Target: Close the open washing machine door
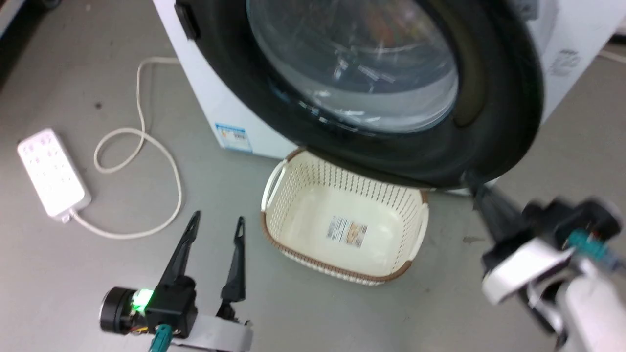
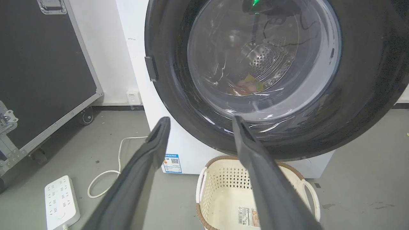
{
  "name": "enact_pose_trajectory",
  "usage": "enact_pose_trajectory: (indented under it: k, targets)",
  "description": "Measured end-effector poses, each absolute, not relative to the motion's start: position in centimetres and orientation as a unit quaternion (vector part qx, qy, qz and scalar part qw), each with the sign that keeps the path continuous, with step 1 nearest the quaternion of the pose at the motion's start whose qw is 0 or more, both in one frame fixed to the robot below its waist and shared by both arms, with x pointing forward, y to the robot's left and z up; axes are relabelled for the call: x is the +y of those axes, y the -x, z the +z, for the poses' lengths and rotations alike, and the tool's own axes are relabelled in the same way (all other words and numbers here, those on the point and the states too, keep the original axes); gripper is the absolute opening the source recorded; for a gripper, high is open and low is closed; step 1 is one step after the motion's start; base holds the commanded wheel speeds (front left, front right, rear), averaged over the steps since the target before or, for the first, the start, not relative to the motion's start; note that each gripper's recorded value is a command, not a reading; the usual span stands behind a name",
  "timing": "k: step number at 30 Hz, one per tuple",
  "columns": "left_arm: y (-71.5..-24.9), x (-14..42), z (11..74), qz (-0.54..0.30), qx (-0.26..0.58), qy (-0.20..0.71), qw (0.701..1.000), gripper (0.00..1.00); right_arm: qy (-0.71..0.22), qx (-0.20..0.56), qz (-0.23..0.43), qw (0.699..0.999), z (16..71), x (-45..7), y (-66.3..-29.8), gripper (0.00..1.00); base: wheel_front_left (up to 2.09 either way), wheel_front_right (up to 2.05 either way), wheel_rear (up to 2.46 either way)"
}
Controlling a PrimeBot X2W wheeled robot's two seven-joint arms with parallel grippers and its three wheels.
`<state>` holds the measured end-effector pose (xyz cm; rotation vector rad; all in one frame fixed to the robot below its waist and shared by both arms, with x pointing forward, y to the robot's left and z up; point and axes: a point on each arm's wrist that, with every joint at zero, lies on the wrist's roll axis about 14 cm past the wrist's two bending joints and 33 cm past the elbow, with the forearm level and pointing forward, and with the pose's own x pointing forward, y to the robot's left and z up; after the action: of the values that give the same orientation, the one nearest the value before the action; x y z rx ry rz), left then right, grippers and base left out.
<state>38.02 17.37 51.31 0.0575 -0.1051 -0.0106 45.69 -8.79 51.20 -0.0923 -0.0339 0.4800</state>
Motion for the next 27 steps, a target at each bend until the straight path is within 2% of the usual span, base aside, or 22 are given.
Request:
enact_pose_trajectory:
  k: [9,17,22,27]
  targets:
    - [-40.2,17.1,49.6,-0.002,-0.033,-0.029,0.999,1.0,0.054,0.016,0.231,0.971,50.2,-10.7,-54.4,0.0,0.0,0.0,0.0]
    - [-41.6,17.4,48.5,0.008,-0.022,-0.03,0.999,1.0,0.04,0.032,0.181,0.982,50.0,-13.7,-60.6,0.0,0.0,0.0,0.0]
    - [-42.2,17.3,48.1,0.008,-0.018,-0.03,0.999,1.0,0.036,0.042,0.169,0.984,49.6,-14.4,-62.4,0.0,0.0,0.0,0.0]
    - [-42.4,17.1,48.4,0.009,-0.025,-0.02,0.999,1.0,0.035,0.04,0.164,0.985,49.6,-14.4,-62.1,0.0,0.0,0.0,0.0]
